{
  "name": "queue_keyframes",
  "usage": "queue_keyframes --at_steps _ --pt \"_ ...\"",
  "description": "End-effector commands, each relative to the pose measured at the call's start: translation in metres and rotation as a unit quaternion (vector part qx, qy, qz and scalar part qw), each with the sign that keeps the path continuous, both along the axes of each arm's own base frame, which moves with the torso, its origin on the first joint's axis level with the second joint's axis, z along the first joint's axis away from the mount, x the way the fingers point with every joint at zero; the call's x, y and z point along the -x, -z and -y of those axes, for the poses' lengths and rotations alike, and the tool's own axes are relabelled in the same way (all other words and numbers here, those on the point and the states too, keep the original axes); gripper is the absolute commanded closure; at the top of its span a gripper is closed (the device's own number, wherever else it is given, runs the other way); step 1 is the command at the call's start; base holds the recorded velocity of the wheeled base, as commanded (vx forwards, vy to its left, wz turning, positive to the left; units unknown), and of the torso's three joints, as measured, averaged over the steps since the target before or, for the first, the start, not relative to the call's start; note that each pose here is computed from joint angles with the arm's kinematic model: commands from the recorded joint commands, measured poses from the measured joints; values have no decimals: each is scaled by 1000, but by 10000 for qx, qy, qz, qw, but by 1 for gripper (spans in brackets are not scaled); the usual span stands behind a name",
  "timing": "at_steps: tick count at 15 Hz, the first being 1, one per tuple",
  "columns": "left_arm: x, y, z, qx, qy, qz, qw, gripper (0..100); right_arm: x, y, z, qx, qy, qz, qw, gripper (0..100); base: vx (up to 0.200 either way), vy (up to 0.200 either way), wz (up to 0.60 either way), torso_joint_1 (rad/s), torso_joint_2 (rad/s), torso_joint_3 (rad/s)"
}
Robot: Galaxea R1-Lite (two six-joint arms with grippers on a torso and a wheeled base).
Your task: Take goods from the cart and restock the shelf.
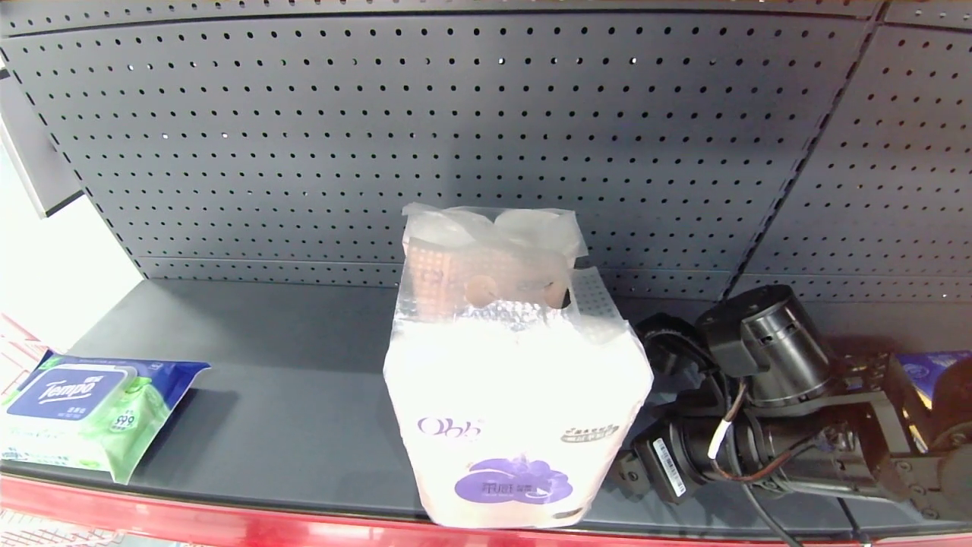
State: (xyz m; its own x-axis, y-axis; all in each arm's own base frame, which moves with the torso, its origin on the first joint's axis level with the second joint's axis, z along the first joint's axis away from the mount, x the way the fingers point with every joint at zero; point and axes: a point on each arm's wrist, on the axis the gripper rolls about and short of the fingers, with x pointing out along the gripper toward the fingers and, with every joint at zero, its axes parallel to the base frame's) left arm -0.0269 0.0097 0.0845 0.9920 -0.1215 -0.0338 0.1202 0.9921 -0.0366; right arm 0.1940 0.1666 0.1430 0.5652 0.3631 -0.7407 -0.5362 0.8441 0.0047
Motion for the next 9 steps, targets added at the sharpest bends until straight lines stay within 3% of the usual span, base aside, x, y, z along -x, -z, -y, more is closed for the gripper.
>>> queue_keyframes --at_steps 1,9 --pt "0 0 0 1 -4 -6 10000 0 0 1 -2 11 -30 -17 10000 0 0 0 0 0 0 0" --pt "0 0 0 0 -27 -6 10000 0 4 2 -6 26 -140 -25 9999 0 0 0 0 0 0 0"
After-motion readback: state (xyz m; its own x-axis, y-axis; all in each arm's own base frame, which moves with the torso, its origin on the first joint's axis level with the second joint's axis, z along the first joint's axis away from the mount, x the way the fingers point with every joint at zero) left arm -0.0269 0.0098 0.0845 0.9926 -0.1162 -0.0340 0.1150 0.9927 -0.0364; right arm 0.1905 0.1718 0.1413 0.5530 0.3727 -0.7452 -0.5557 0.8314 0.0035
